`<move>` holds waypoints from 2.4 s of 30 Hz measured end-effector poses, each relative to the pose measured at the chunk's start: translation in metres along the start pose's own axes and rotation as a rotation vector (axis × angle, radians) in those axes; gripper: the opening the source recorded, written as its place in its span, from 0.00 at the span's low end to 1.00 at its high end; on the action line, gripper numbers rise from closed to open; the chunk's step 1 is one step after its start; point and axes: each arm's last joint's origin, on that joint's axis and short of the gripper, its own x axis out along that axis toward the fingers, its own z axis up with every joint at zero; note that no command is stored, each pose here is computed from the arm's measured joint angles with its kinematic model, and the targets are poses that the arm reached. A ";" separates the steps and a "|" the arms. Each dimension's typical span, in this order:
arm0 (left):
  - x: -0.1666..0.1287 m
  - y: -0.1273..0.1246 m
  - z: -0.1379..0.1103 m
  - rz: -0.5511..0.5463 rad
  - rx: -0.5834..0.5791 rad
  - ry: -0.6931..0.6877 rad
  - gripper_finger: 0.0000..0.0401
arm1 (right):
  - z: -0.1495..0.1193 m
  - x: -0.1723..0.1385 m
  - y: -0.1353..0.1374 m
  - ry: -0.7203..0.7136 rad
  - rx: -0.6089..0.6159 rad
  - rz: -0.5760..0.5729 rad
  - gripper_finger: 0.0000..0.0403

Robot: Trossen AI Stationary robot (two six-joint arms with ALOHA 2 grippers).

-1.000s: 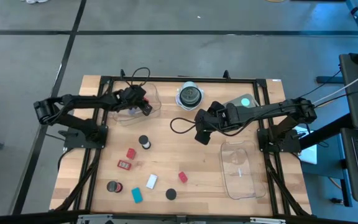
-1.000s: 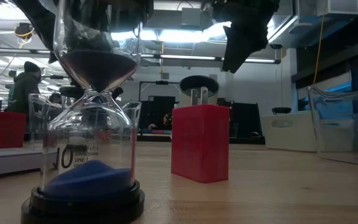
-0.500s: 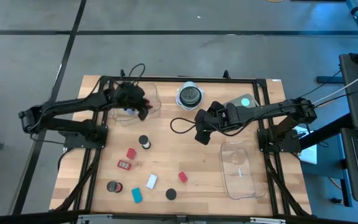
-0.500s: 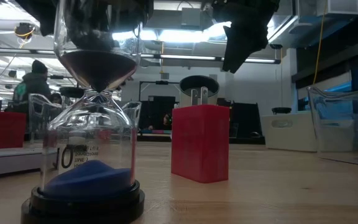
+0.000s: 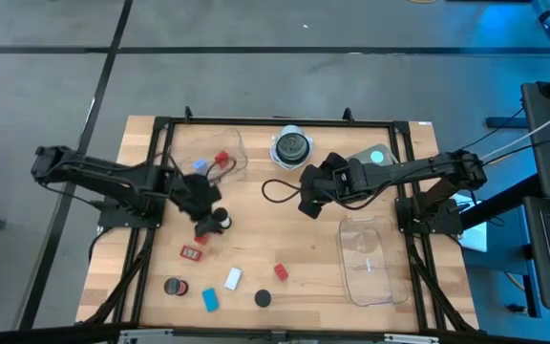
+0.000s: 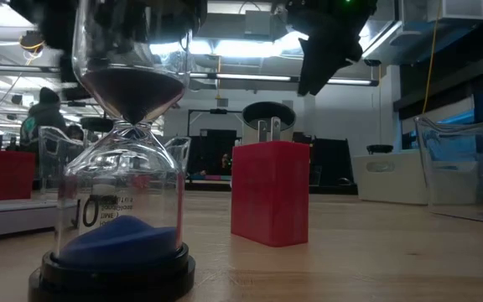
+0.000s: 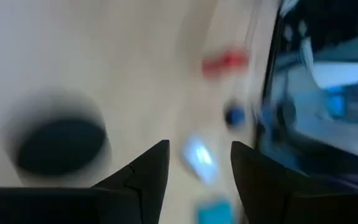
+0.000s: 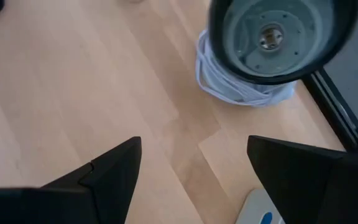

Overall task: Pick & Place Office items
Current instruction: Put the left red charger adapter into the left transparent bin

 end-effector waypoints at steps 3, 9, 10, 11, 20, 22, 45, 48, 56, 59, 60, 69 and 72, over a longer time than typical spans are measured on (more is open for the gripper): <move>0.003 -0.001 -0.020 0.071 -0.189 0.144 0.42 | 0.000 0.000 0.000 0.002 0.046 0.004 0.74; 0.002 0.004 -0.044 0.259 -0.381 0.238 0.42 | 0.000 0.000 0.000 0.003 0.070 0.004 0.74; 0.002 0.004 -0.045 0.279 -0.375 0.231 0.42 | 0.000 0.000 0.000 0.002 0.072 0.005 0.74; 0.002 0.005 -0.046 0.295 -0.366 0.222 0.42 | 0.000 0.000 0.000 0.003 0.072 0.005 0.74; 0.001 0.010 -0.043 0.382 -0.279 0.113 0.42 | 0.000 0.000 0.000 0.002 0.072 0.005 0.74; 0.001 0.010 -0.042 0.395 -0.270 0.091 0.42 | 0.000 0.000 0.000 0.002 0.072 0.005 0.74; 0.008 -0.013 -0.027 0.227 -0.225 -0.216 0.42 | 0.007 0.000 0.004 -0.066 0.118 0.045 0.74; 0.008 -0.014 -0.029 0.226 -0.233 -0.229 0.42 | 0.009 0.000 0.005 -0.075 0.125 0.051 0.74; 0.011 -0.020 -0.034 0.188 -0.266 -0.216 0.42 | 0.011 -0.001 0.006 -0.093 0.137 0.061 0.74; 0.010 -0.014 -0.040 0.253 -0.302 -0.157 0.42 | 0.011 -0.001 0.006 -0.094 0.138 0.062 0.74; 0.009 -0.011 -0.041 0.286 -0.313 -0.142 0.42 | 0.011 -0.001 0.006 -0.094 0.138 0.062 0.74; -0.001 0.006 -0.046 0.463 -0.369 -0.139 0.47 | 0.011 -0.001 0.006 -0.094 0.138 0.062 0.74; -0.005 0.009 -0.046 0.489 -0.366 -0.164 0.53 | 0.011 -0.001 0.006 -0.096 0.139 0.063 0.74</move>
